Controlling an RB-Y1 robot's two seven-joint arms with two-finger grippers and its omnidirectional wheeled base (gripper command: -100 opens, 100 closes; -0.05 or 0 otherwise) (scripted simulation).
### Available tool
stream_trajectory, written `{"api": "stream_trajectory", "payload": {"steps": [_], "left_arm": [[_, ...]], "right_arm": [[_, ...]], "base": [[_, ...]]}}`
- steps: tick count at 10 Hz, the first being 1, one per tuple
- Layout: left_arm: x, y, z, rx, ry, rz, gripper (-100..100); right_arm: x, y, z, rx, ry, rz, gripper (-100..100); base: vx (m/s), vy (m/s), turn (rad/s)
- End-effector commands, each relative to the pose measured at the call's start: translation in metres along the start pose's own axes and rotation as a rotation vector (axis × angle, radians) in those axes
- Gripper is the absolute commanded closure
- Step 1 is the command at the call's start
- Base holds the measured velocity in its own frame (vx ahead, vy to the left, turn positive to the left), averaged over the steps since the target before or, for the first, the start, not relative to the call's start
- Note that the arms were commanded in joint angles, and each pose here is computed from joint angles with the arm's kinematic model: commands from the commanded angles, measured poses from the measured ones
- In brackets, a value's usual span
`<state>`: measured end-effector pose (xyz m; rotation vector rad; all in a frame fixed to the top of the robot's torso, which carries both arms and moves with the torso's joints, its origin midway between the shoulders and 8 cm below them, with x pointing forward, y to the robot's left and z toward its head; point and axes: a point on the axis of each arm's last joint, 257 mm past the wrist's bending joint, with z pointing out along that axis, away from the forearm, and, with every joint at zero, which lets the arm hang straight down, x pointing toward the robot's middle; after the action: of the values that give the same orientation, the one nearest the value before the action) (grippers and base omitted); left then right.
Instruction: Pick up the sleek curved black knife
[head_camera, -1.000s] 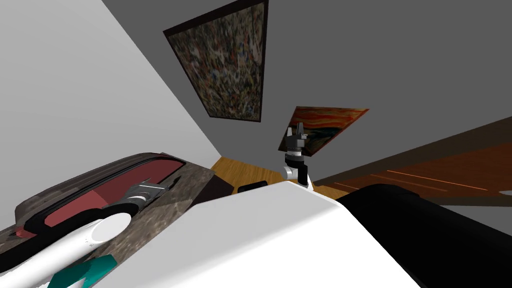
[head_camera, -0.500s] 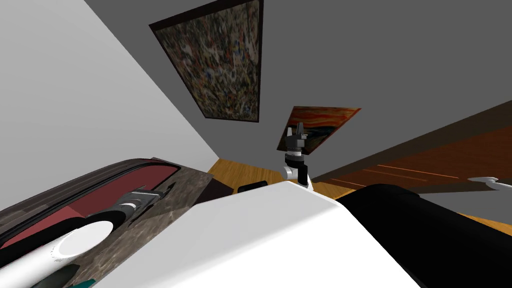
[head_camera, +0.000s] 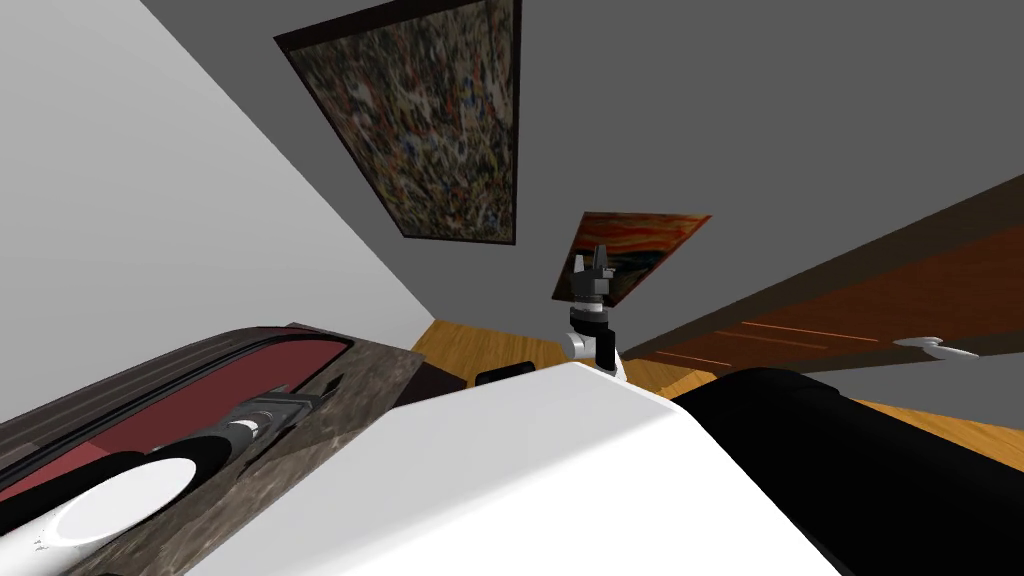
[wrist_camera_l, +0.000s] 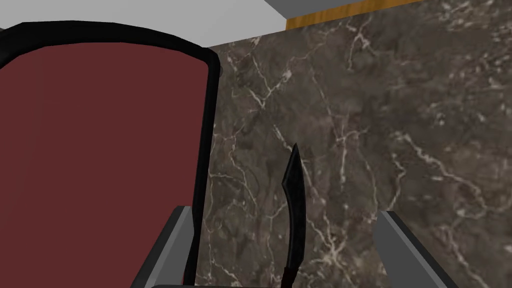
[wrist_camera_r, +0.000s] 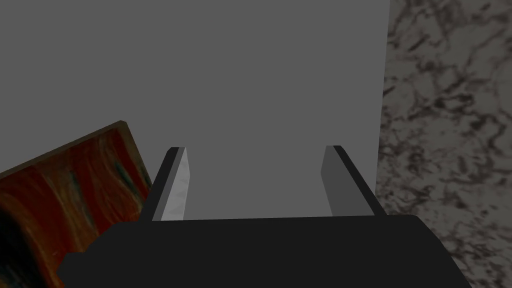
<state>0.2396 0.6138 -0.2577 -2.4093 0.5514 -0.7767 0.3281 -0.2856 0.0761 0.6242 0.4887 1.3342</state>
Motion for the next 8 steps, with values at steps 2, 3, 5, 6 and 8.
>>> {"api": "stream_trajectory", "payload": {"steps": [2, 3, 5, 6, 8], "left_arm": [[-0.019, 0.007, -0.004, -0.059, -0.034, -0.062, -100], [-0.023, 0.014, -0.005, -0.087, -0.049, -0.062, -100], [-0.036, 0.022, -0.010, -0.134, -0.074, -0.102, -100], [-0.037, 0.024, -0.011, -0.140, -0.077, -0.102, -100], [-0.049, 0.033, -0.017, -0.187, -0.099, -0.141, -100]], "right_arm": [[0.000, 0.000, 0.000, 0.000, 0.000, 0.000, 0], [0.000, 0.000, 0.000, 0.000, 0.000, 0.000, 0], [0.000, 0.000, 0.000, 0.000, 0.000, 0.000, 0], [0.000, 0.000, 0.000, 0.000, 0.000, 0.000, 0], [0.000, 0.000, 0.000, 0.000, 0.000, 0.000, 0]], "base": [[0.019, 0.043, -0.157], [0.013, 0.050, -0.079], [0.013, 0.057, -0.117], [0.004, 0.025, 0.008], [0.013, 0.037, -0.121]]}}
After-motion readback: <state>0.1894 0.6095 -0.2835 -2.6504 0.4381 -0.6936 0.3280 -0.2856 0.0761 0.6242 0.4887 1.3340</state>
